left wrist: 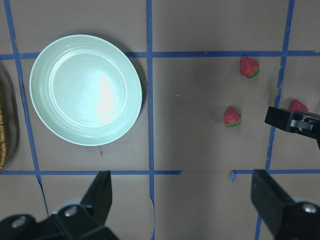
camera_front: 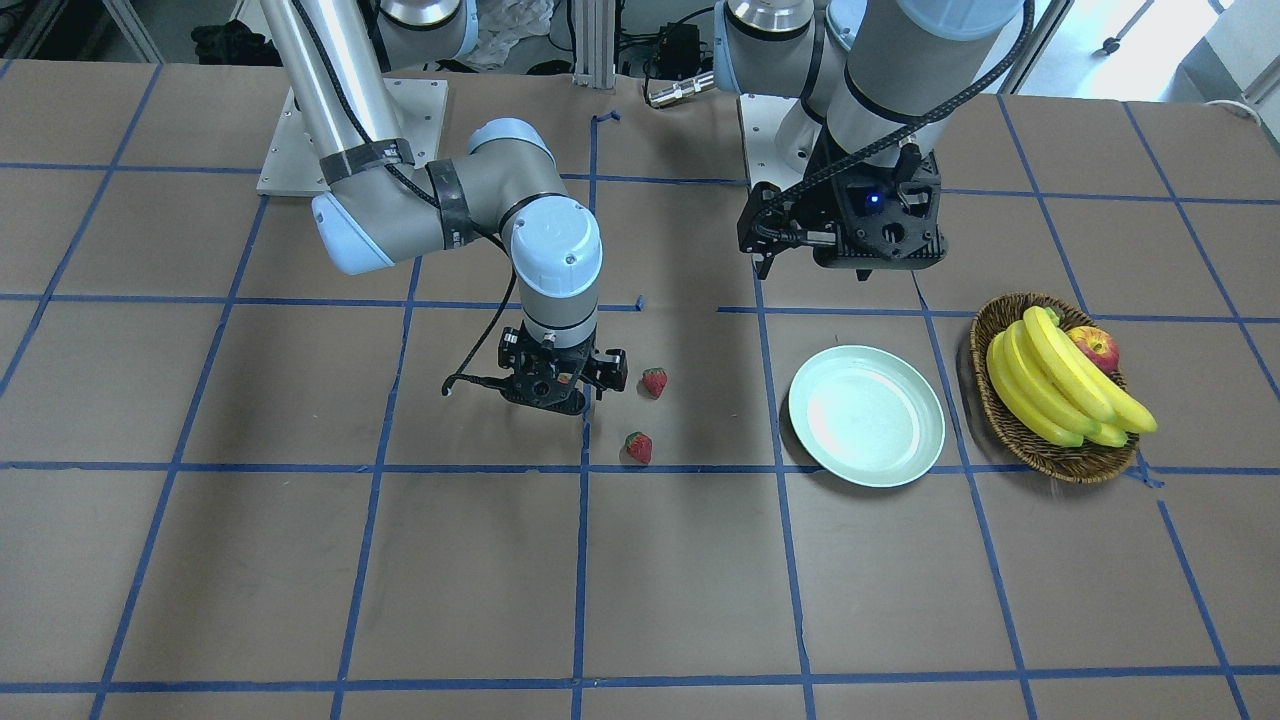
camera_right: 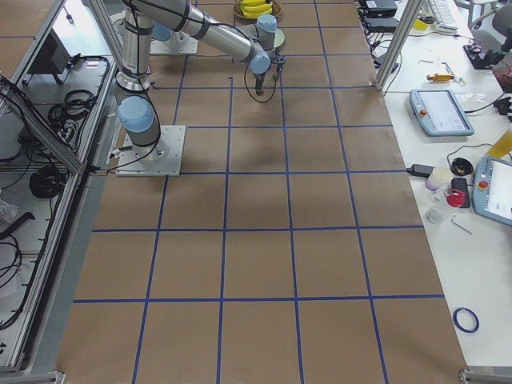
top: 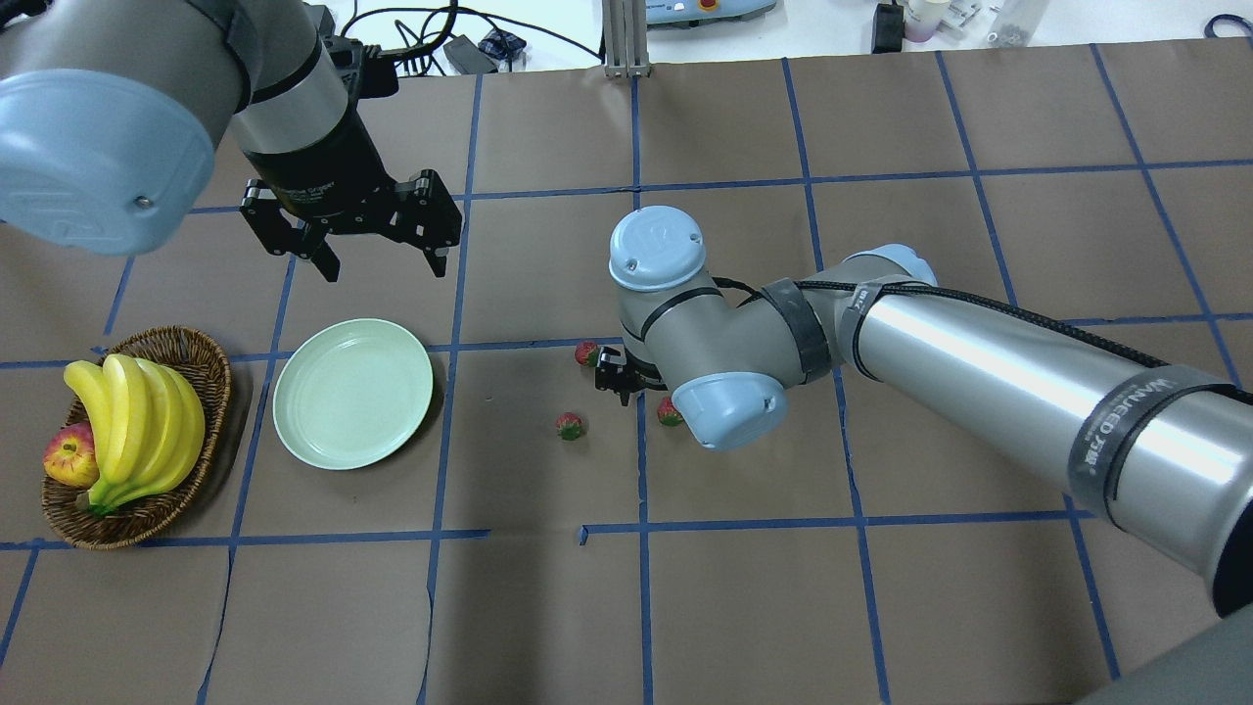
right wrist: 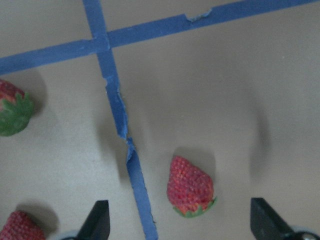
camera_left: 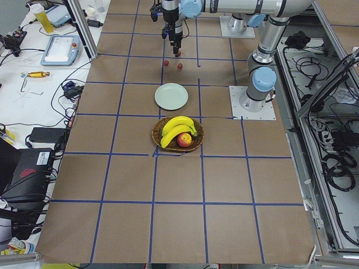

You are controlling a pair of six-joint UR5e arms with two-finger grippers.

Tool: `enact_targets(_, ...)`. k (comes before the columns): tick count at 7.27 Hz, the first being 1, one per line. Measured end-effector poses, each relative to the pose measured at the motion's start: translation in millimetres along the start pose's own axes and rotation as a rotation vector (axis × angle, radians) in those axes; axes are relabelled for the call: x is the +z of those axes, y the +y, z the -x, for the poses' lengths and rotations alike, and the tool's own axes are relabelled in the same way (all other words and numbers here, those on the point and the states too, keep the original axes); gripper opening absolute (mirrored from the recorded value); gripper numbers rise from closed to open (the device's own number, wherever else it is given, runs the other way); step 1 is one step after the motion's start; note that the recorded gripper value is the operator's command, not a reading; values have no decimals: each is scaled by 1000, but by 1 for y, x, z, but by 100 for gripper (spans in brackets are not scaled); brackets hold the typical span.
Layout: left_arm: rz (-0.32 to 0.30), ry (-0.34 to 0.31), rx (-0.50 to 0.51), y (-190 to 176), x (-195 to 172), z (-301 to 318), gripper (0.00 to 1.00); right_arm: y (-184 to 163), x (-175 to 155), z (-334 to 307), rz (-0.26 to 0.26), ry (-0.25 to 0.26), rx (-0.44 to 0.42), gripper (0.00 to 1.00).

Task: Collect all strawberries into plate
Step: 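Carry the second strawberry toward the plate and release it beside the first, then grasp the third strawberry with the right gripper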

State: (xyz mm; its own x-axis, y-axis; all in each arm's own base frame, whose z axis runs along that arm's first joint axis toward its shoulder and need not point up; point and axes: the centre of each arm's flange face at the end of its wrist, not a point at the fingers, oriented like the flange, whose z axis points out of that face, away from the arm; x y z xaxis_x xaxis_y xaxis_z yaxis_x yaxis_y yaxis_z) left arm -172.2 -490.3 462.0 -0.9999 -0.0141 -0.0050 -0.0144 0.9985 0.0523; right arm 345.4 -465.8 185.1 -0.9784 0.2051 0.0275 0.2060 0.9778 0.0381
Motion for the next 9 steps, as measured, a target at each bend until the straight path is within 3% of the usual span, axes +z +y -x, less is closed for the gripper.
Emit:
enact_targets(1,2,0,-1,-1,1,0,100,-2,6,1,-12,-5,2,35)
enact_targets(2,3,0,-1,-1,1,0,100,-1,12,-1,-11,-1,3,11)
enact_targets(3,3,1,-2,-1,2,0,100,1,17,-4,-8,10,4,5)
enact_targets(6,7,-1,0,-1,4,-1,100,-1,10,-4,-19,10,11,4)
enact_targets(8,15,-5,10,3,8,-6,100,-2,-12,1,-40,-30,19,4)
enact_targets(9,12,-5,14,5,7,-9,100,10,-22,12,-22,-83,8,6)
